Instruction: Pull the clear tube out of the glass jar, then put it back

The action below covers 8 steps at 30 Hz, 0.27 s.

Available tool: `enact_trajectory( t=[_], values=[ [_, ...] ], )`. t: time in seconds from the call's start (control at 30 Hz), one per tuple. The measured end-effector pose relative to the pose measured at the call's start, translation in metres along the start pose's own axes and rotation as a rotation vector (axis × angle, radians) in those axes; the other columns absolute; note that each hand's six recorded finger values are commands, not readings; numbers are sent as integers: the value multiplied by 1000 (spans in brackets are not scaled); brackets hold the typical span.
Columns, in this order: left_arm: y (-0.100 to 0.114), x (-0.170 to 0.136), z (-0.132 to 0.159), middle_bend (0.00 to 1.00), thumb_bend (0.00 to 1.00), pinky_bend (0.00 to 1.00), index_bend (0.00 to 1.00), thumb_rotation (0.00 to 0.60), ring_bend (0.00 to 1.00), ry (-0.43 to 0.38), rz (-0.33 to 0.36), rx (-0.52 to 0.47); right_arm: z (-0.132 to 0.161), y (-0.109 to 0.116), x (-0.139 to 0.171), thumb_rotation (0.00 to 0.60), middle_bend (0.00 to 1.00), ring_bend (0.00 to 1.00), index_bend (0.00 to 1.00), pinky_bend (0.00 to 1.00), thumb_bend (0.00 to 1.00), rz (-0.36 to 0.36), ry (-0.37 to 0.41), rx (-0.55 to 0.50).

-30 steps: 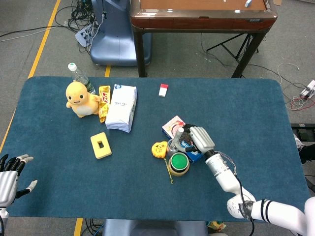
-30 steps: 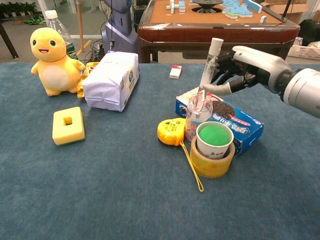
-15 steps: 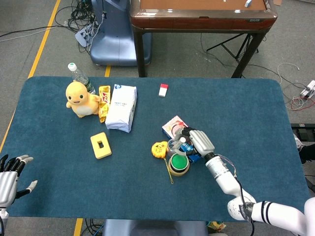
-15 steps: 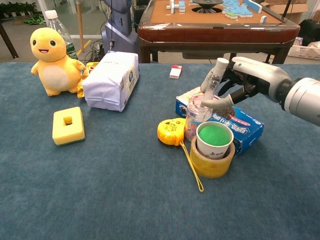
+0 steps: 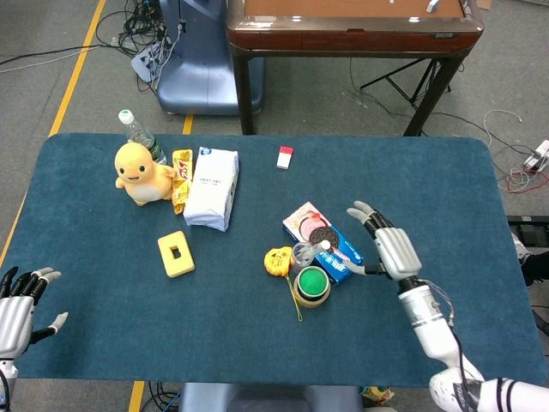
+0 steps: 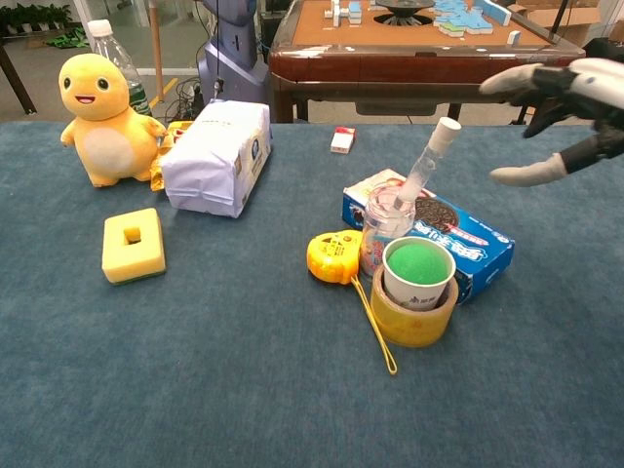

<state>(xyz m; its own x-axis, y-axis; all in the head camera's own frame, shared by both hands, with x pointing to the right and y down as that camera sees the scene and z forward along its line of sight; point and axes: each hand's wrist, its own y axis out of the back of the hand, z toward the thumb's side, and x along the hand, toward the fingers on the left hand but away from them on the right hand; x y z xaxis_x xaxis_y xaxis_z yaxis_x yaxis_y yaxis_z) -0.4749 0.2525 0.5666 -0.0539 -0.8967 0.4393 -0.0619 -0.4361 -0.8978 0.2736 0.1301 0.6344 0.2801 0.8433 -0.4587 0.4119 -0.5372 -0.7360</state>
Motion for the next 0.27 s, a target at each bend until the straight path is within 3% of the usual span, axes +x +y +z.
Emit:
enact_trajectory(
  t=[0.27],
  values=[
    [0,4,7,199,244,21,247,600,160,-21,0,0,-50,51,70,600,142,110,154,222,235,-97,-185,144]
  ],
)
